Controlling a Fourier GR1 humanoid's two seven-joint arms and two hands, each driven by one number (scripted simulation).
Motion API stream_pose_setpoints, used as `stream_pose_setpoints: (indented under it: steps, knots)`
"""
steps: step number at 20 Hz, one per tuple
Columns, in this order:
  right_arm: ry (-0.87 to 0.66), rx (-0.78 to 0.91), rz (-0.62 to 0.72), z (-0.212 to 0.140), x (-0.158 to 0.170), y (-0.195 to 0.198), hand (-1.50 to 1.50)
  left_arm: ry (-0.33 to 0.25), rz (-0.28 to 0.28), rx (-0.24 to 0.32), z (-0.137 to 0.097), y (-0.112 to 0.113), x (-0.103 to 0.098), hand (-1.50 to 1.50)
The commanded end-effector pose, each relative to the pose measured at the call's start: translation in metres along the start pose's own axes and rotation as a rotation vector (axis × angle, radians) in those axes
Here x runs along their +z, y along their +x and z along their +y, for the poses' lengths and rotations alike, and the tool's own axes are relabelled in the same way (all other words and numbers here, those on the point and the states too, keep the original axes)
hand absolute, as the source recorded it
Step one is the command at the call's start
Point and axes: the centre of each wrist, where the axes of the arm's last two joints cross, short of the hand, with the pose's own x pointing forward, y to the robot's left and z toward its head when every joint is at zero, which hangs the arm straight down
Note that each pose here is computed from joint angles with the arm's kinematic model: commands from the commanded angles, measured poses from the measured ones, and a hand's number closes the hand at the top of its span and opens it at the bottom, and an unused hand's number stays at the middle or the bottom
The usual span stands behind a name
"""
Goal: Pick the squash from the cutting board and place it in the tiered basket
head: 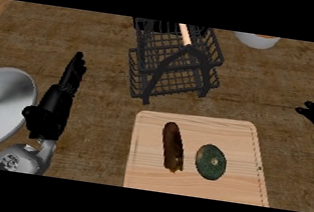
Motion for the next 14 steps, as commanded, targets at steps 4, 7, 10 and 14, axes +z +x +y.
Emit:
stream_pose_setpoints:
  steps: [4, 7, 10, 14]
  knots:
    - [0.27, 0.58, 0.19, 0.019, -0.04, 0.13, -1.5, 0.007, 0.023, -0.002, 0.007, -0.009, 0.001, 0.0]
    - [0.331, 0.82, 0.225, 0.051, -0.062, 0.16, -1.5, 0.004, 0.023, -0.005, 0.002, -0.007, 0.0, 0.0]
    - [0.396, 1.003, 0.276, 0.085, -0.07, 0.169, -1.5, 0.029, 0.028, -0.001, -0.002, -0.007, -0.008, 0.0]
    - [0.404, 1.147, 0.313, 0.126, -0.076, 0.146, -1.5, 0.016, 0.004, -0.009, -0.005, -0.009, -0.004, 0.0]
